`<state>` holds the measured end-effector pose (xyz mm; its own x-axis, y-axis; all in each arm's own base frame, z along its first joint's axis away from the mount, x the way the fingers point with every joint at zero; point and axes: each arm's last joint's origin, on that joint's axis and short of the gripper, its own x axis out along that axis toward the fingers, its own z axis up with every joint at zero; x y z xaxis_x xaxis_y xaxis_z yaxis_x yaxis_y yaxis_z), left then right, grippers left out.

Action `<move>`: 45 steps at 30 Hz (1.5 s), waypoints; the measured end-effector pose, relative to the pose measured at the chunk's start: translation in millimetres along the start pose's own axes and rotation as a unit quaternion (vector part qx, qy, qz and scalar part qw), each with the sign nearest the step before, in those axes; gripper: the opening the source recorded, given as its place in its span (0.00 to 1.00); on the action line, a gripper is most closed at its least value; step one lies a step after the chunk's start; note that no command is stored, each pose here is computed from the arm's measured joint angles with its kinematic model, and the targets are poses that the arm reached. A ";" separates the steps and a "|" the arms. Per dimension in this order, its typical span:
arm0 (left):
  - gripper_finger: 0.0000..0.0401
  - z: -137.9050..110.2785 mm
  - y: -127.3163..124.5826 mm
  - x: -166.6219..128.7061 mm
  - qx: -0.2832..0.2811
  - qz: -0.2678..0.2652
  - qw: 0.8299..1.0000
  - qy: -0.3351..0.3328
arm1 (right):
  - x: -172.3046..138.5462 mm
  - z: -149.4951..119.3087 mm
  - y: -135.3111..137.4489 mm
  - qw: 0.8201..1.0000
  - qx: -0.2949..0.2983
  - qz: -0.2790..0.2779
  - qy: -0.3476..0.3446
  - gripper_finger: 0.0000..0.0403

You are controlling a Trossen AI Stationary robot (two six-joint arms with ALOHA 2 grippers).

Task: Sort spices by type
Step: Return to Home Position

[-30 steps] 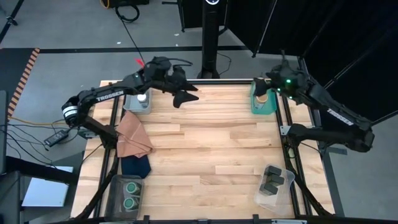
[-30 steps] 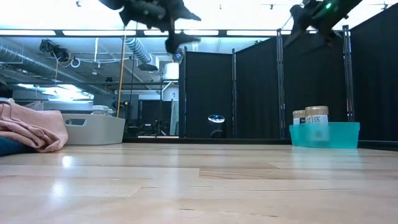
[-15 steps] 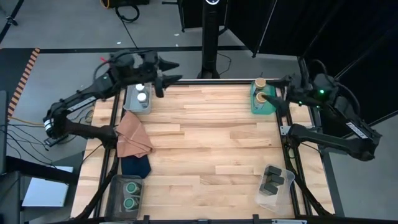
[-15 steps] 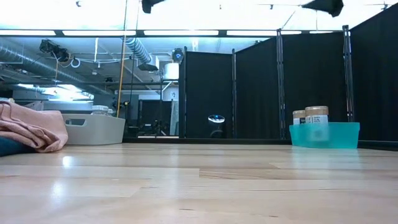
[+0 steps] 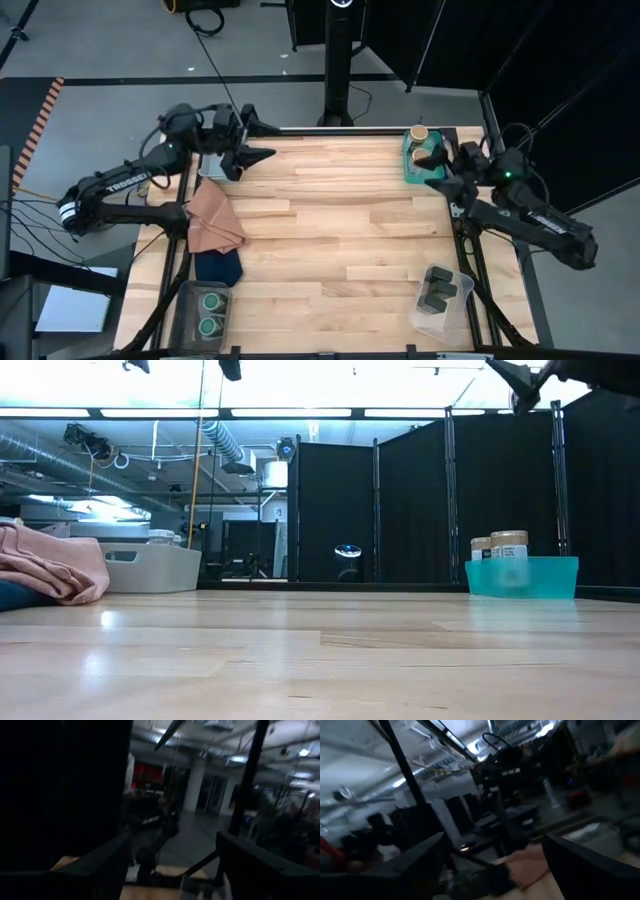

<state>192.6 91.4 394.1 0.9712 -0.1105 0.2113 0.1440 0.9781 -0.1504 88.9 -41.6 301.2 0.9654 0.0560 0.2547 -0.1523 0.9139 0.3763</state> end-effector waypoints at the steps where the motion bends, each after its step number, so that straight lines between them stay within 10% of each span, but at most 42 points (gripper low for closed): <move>1: 0.73 -3.4 -0.4 -1.8 -0.001 -0.004 1.000 -0.009 | -2.6 -4.5 -0.7 1.000 0.018 0.003 0.001 0.84; 18: 0.73 -13.7 -12.7 -35.0 -0.074 -0.038 0.996 -0.016 | -56.4 5.1 37.0 0.970 0.027 -0.237 -0.051 0.84; 22: 0.73 -16.5 -9.6 -37.8 -0.093 -0.033 0.995 0.005 | -54.8 15.2 39.4 0.961 -0.097 -0.236 -0.108 0.85; 26: 0.73 -22.8 -6.8 -38.1 -0.087 -0.024 0.996 0.031 | -42.4 -21.2 1.3 0.969 -0.027 -0.223 -0.107 0.85; 30: 0.73 -24.1 -6.4 -38.2 -0.063 -0.023 0.997 0.035 | -37.3 -68.5 -30.0 0.977 -0.011 -0.094 -0.191 0.84; 45: 0.73 -90.2 -17.7 -80.4 -0.034 -0.007 0.998 -0.053 | -27.7 -93.6 -33.7 0.986 0.013 -0.125 -0.107 0.84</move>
<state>129.1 67.0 292.6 0.9439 -0.1009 0.3143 0.1729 0.9622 -0.2104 87.1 -36.3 198.1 0.9073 -0.2577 0.3323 0.0761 0.8778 0.4730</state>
